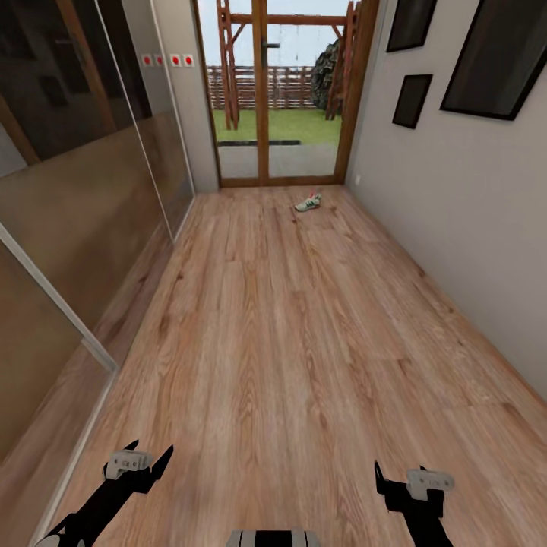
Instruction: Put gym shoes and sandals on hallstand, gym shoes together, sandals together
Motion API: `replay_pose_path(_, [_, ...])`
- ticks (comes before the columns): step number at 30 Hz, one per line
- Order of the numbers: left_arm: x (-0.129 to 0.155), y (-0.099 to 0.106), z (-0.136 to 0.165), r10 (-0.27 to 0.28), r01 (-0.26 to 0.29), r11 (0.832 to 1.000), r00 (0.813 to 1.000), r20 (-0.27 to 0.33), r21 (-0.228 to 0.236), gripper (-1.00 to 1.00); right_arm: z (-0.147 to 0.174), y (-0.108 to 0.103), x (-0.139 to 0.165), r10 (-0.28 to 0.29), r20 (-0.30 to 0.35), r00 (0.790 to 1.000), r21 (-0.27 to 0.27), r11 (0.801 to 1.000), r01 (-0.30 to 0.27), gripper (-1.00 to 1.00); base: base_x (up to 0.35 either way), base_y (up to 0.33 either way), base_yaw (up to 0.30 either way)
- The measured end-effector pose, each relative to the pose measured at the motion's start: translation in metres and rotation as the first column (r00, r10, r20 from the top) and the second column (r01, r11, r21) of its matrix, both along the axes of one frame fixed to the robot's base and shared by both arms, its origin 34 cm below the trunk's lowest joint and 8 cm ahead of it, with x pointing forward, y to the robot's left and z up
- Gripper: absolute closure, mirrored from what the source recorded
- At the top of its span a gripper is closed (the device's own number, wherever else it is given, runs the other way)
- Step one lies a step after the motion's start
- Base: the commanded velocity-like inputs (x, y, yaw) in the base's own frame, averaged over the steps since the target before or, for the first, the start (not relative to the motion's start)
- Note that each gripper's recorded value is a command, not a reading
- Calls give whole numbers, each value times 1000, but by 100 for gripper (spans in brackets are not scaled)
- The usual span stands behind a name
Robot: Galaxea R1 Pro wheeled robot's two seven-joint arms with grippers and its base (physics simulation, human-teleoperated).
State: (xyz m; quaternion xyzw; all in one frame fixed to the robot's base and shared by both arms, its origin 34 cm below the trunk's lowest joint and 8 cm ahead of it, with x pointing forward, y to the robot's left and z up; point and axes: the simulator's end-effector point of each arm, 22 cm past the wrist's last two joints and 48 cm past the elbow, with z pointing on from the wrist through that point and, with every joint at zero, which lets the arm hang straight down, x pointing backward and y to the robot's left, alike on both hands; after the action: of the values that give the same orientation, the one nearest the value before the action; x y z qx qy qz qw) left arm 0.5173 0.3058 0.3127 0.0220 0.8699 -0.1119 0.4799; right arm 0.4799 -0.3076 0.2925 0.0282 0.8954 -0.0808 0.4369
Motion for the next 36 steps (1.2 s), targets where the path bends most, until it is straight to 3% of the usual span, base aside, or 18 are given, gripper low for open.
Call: replay_pose_path(36, [0,0,0,0,0,1000,1000,0,0,-100,0,0,0,2,-1,1000,-1,1000,-2,-100,330,0,0])
